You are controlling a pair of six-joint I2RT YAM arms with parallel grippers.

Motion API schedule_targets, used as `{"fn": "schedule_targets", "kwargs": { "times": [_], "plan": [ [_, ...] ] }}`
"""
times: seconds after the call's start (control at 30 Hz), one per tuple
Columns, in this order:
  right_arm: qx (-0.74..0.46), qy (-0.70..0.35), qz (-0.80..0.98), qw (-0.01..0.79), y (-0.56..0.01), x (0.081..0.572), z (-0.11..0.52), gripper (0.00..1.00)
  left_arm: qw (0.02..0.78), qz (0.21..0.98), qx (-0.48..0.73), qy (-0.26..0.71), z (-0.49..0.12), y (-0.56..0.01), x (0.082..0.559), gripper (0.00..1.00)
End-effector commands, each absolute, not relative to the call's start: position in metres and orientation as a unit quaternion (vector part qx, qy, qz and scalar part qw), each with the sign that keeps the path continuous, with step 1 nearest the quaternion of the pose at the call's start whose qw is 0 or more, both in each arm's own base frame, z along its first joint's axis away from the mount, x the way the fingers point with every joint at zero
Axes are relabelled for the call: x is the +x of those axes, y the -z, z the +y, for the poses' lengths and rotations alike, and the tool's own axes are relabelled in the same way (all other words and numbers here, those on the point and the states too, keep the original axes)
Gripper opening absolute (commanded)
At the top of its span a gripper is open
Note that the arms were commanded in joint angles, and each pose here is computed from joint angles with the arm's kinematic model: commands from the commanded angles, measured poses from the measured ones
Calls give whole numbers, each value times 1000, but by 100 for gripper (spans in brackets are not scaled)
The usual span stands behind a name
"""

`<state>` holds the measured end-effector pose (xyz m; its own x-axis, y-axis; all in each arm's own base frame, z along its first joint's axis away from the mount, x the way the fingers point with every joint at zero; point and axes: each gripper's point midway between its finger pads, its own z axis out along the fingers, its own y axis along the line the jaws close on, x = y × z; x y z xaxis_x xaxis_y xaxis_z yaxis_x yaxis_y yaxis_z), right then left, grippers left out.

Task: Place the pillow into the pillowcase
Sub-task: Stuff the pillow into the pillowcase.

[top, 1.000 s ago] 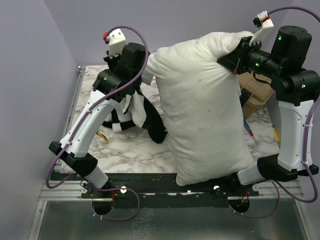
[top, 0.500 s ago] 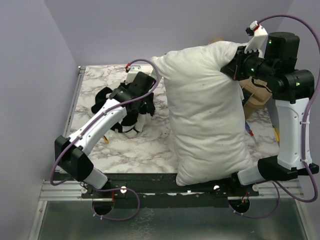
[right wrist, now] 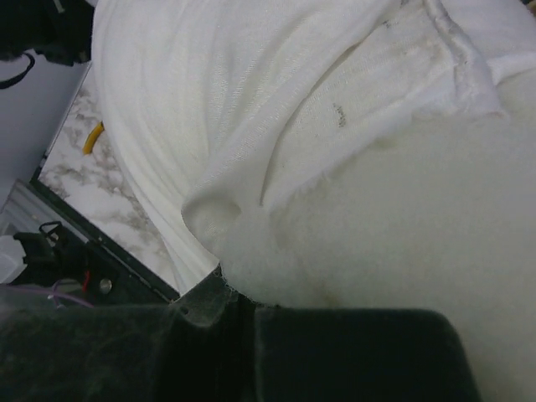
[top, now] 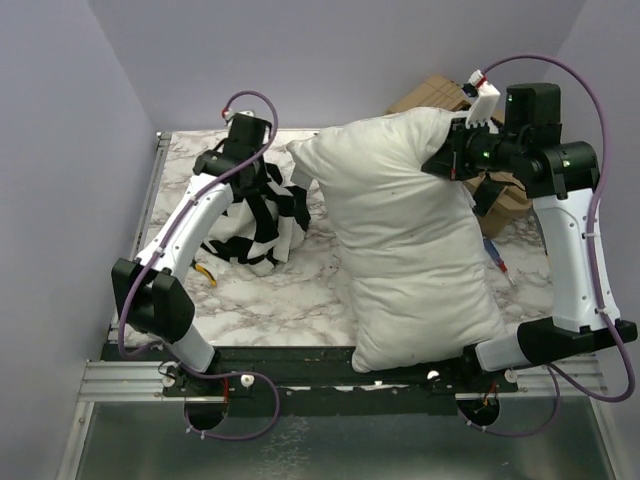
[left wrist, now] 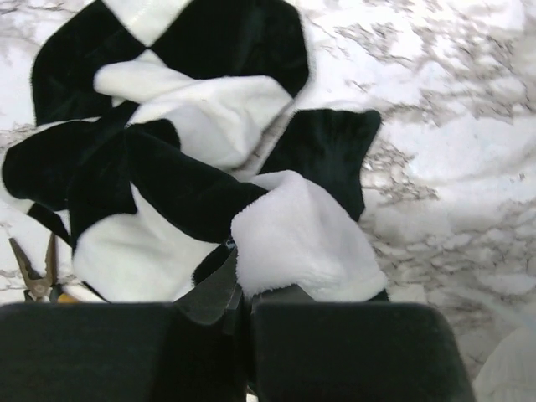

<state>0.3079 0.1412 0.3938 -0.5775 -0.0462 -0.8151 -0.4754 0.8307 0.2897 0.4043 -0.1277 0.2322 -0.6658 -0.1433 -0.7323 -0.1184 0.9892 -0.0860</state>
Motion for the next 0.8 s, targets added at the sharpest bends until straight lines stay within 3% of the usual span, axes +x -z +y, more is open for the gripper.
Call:
{"fn": "schedule_targets", "kwargs": {
  "times": [0.0,0.23,0.37,0.77],
  "plan": [
    [-200,-354,833,376,-393,277,174,0,381,916,-110,61,-109,-226,418,0],
    [-222,-371,848,307,-365,263,193,0,381,912,-133,68,-89,-229,422,0],
    [-218,-330,879,268,-333,260,207,0,389,910,-128,71,-88,-236,421,0],
    [-139,-196,913,329,-330,309,193,0,402,903,-103,110,-95,-257,390,0]
  ]
}}
